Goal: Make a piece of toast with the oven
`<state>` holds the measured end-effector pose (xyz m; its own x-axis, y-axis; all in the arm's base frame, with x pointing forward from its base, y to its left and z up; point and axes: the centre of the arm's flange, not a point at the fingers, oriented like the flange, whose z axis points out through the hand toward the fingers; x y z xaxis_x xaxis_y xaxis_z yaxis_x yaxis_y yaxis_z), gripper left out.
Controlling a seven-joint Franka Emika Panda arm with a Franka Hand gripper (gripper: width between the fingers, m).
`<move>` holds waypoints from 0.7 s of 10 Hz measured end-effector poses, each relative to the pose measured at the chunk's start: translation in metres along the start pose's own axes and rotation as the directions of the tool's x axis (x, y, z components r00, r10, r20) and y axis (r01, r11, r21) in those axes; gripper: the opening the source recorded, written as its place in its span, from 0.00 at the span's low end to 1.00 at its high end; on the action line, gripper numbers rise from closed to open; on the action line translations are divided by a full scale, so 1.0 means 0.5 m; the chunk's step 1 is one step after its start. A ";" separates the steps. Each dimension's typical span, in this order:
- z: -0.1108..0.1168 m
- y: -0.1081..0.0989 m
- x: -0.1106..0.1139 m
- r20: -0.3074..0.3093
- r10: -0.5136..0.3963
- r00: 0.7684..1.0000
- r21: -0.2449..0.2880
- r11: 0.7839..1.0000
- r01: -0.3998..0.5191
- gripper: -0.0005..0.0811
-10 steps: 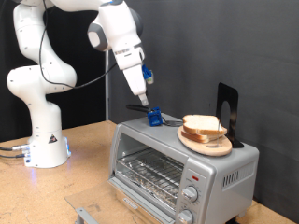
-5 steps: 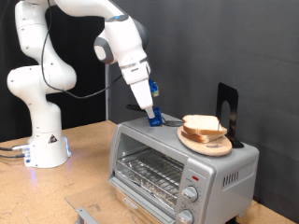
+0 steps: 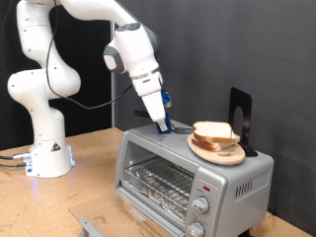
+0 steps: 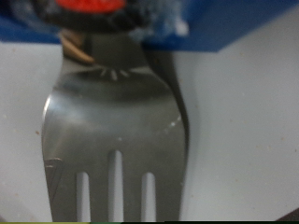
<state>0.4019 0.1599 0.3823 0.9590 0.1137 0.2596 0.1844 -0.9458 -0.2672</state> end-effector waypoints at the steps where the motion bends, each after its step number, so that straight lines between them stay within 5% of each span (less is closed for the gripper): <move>1: 0.002 -0.002 0.000 0.000 0.000 1.000 0.002 1.000 0.000 1.00; 3: 0.005 -0.005 -0.001 0.002 0.005 1.000 0.008 1.000 -0.005 0.65; 4: 0.007 -0.005 -0.001 0.003 0.006 1.000 0.009 1.000 -0.006 0.65; 5: 0.009 -0.005 -0.001 0.005 0.007 1.000 0.010 1.000 -0.007 0.49; 7: 0.013 -0.007 -0.002 0.009 0.010 1.000 0.012 1.000 -0.010 0.49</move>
<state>0.4016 0.1647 0.3770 0.9627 0.1074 0.2485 0.1777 -0.9431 -0.2809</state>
